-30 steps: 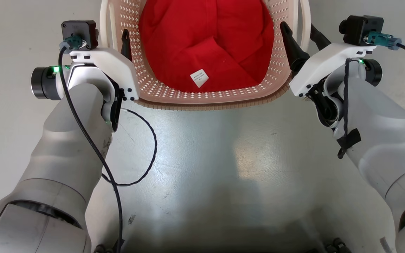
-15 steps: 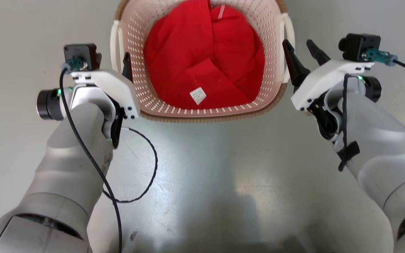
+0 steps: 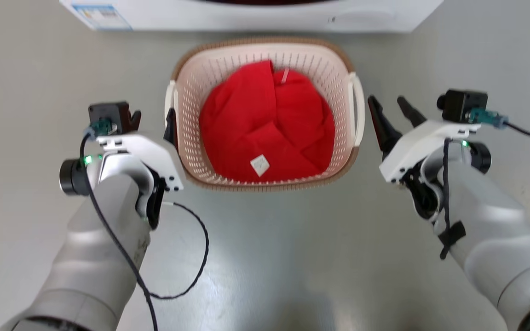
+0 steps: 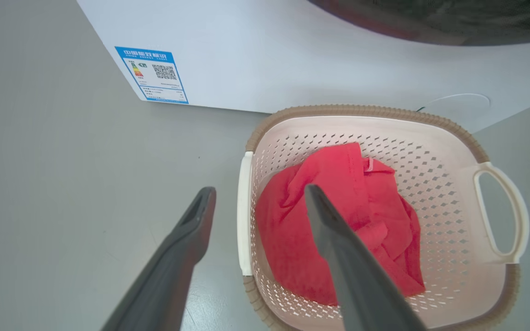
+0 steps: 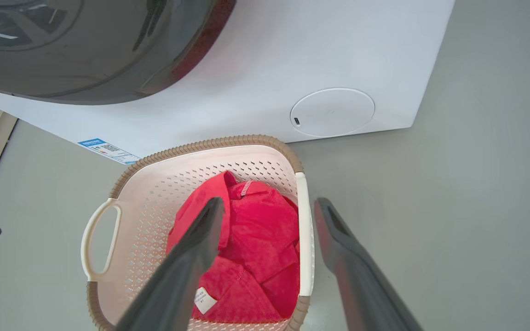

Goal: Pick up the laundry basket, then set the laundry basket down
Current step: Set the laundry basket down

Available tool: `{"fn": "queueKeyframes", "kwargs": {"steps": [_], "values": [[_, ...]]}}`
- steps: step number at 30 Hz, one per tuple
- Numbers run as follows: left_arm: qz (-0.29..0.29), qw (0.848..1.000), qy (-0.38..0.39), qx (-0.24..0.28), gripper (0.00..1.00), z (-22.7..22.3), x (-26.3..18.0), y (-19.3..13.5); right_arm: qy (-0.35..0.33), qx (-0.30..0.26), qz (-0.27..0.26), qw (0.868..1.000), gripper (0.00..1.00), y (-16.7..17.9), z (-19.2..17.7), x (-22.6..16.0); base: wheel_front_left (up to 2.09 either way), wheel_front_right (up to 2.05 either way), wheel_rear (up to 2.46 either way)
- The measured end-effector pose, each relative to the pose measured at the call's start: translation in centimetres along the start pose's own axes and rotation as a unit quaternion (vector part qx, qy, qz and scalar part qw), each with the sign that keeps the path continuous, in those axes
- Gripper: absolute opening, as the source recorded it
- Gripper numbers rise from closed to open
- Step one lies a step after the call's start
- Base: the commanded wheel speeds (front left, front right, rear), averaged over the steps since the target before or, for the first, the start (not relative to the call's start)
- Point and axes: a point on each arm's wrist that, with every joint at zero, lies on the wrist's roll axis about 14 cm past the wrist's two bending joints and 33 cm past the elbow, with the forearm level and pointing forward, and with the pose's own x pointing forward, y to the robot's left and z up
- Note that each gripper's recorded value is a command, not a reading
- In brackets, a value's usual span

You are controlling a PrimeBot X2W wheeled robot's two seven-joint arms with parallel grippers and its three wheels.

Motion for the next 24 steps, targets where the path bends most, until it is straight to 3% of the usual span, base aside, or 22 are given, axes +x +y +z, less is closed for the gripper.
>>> {"fn": "queueKeyframes", "kwargs": {"steps": [24], "values": [[-0.045, 0.989, -0.14, -0.023, 1.0, 5.4, -11.2, -2.3, -0.131, -0.036, 0.012, 0.991, 1.0, 2.4, 5.9, -10.7, 0.0, 0.0, 0.0]]}}
